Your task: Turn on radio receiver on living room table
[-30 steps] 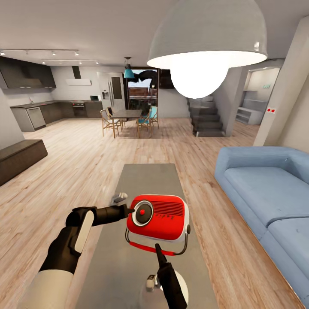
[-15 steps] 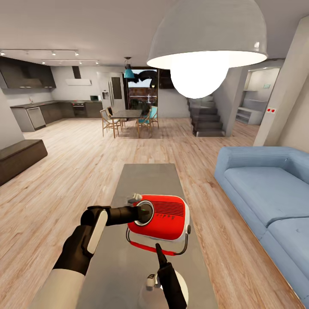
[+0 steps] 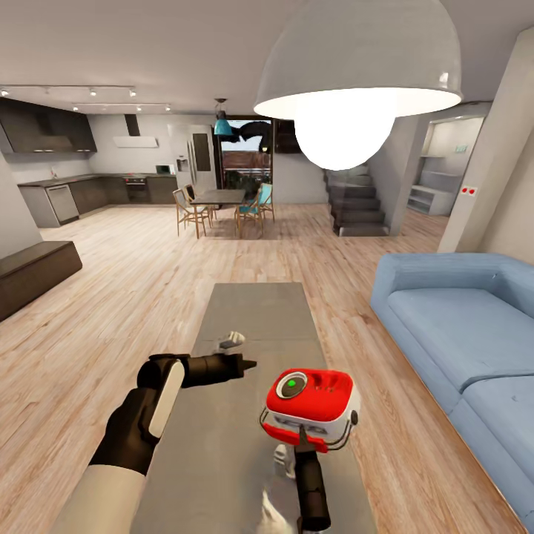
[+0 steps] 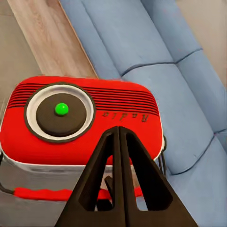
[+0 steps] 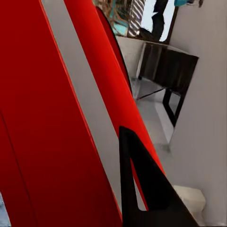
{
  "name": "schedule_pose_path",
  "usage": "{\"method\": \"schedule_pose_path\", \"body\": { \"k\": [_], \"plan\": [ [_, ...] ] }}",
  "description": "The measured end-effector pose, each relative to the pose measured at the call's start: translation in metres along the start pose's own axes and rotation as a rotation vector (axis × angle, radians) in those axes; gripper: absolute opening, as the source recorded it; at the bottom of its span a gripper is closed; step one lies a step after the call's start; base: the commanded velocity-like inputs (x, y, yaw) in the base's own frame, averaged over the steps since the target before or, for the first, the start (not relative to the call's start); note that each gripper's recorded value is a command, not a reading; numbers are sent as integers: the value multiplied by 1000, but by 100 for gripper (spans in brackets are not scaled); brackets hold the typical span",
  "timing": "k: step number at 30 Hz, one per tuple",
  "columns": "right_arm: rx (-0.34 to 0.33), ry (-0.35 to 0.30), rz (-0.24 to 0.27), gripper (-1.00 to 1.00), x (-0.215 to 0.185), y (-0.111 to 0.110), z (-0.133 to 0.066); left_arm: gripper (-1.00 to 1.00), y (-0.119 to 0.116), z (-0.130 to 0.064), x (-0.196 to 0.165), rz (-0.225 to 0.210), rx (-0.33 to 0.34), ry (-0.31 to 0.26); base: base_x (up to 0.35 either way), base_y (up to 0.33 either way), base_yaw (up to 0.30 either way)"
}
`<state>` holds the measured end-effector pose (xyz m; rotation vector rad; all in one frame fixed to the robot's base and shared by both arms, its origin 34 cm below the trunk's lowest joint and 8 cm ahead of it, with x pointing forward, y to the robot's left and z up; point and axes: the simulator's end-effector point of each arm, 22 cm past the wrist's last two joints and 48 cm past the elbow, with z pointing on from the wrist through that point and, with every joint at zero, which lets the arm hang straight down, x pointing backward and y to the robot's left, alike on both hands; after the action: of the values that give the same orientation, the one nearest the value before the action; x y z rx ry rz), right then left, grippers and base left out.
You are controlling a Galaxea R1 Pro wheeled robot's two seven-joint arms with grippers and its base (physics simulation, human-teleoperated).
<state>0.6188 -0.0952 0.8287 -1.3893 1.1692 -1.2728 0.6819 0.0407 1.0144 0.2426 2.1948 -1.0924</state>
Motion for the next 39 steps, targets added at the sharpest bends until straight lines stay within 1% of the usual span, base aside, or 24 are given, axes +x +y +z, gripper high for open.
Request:
{"method": "schedule_pose_path", "body": {
  "k": [1,4,5,7,8,9,10,14,16,18,19,21,22,23,25,26,27,28,29,31,33,34,36,39],
  "plan": [
    [-15,24,14,-100,6,3,1,-100,-1,-1,-1,3,1,-3,0,0,0],
    [-31,55,40,-100,12,5,4,-100,-2,-5,-7,17,-2,-15,0,0,0],
    [-43,84,67,-100,19,6,6,-100,-2,-7,-9,22,-4,-21,0,0,0],
    [-75,179,230,-100,39,11,14,-100,-1,-20,-21,59,-20,-50,0,0,0],
    [-76,203,289,-100,44,11,17,-100,2,-28,-27,78,-37,-61,0,0,0],
    [-66,214,322,-100,47,6,23,-100,7,-34,-31,99,-59,-68,0,0,0],
    [-50,219,339,-100,49,-2,30,-100,10,-39,-33,118,-81,-72,0,0,0],
    [-5,249,382,-100,60,-26,55,-100,22,-48,-37,172,-156,-73,0,0,0],
    [-7,316,451,-100,73,-33,65,-100,31,-49,-36,188,-195,-64,0,0,0],
    [-74,352,555,-100,84,-25,76,-100,39,-50,-34,197,-223,-55,0,0,0],
    [-140,345,621,-100,88,-17,84,-100,41,-50,-33,199,-232,-51,0,0,0],
    [-232,319,719,-100,95,-11,96,-100,45,-49,-30,195,-239,-44,0,0,0],
    [-234,314,733,-100,101,-17,101,-100,46,-49,-29,194,-242,-42,0,0,0],
    [-235,312,771,-100,109,-24,107,-100,48,-50,-28,194,-247,-40,0,0,0],
    [-220,301,825,-100,115,-38,115,-100,56,-53,-28,200,-272,-35,0,0,0],
    [-206,289,834,-100,115,-47,117,-100,59,-55,-28,204,-285,-34,0,0,0],
    [-194,276,863,-100,114,-57,120,-100,64,-58,-29,209,-305,-32,0,0,0],
    [-182,257,873,-100,112,-67,123,-100,68,-60,-30,209,-316,-34,0,0,0],
    [-182,242,892,-100,110,-74,124,-100,71,-62,-31,205,-324,-38,0,0,0],
    [-250,206,934,-100,104,-81,124,-100,82,-72,-36,181,-345,-60,0,0,0],
    [-411,143,1039,-100,91,-79,114,-100,94,-83,-40,148,-366,-86,0,0,0],
    [-488,105,1105,-100,87,-84,107,-100,102,-90,-42,133,-384,-98,0,0,0],
    [-555,63,1181,-100,86,-94,98,-100,113,-97,-42,123,-416,-107,0,0,0],
    [-608,30,1265,-100,90,-105,88,-100,131,-109,-34,109,-472,-104,0,0,0]
  ]
}}
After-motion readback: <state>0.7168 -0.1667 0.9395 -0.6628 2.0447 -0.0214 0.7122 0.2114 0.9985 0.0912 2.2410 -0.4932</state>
